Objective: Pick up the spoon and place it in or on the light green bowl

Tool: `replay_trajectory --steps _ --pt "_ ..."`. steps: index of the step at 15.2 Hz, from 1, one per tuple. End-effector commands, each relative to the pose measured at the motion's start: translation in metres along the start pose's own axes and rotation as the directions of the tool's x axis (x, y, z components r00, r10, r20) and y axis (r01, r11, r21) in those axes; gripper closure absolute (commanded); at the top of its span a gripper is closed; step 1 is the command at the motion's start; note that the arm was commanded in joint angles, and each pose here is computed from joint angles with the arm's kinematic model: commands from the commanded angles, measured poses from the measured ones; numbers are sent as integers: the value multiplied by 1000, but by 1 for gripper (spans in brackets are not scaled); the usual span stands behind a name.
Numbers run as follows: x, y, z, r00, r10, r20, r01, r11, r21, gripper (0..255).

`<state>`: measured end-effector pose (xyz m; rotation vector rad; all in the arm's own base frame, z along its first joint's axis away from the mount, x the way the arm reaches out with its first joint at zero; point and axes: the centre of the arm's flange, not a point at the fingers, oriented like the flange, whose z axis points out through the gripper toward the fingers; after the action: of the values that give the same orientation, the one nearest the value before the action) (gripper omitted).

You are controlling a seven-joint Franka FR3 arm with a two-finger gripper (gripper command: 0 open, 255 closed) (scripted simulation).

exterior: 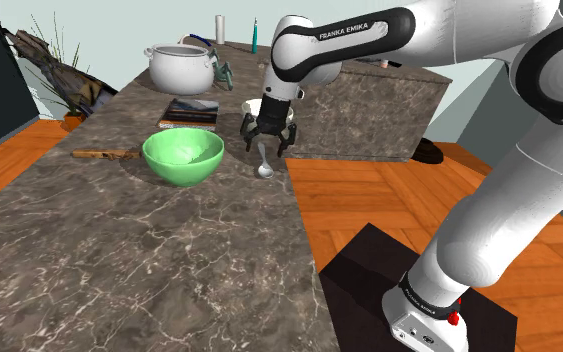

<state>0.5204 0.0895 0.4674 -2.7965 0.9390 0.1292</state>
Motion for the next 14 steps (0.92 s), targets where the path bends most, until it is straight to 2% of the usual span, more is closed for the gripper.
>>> replay_trajectory --steps 1,3,4,14 --pt "0 0 0 1000 0 0 0 1000 0 0" --pt "0 0 0 1000 0 0 0 1000 0 0" --pt "0 0 0 1000 0 0 0 1000 0 255" --pt "-1 -1 -5 1000 0 0 0 1000 0 255"
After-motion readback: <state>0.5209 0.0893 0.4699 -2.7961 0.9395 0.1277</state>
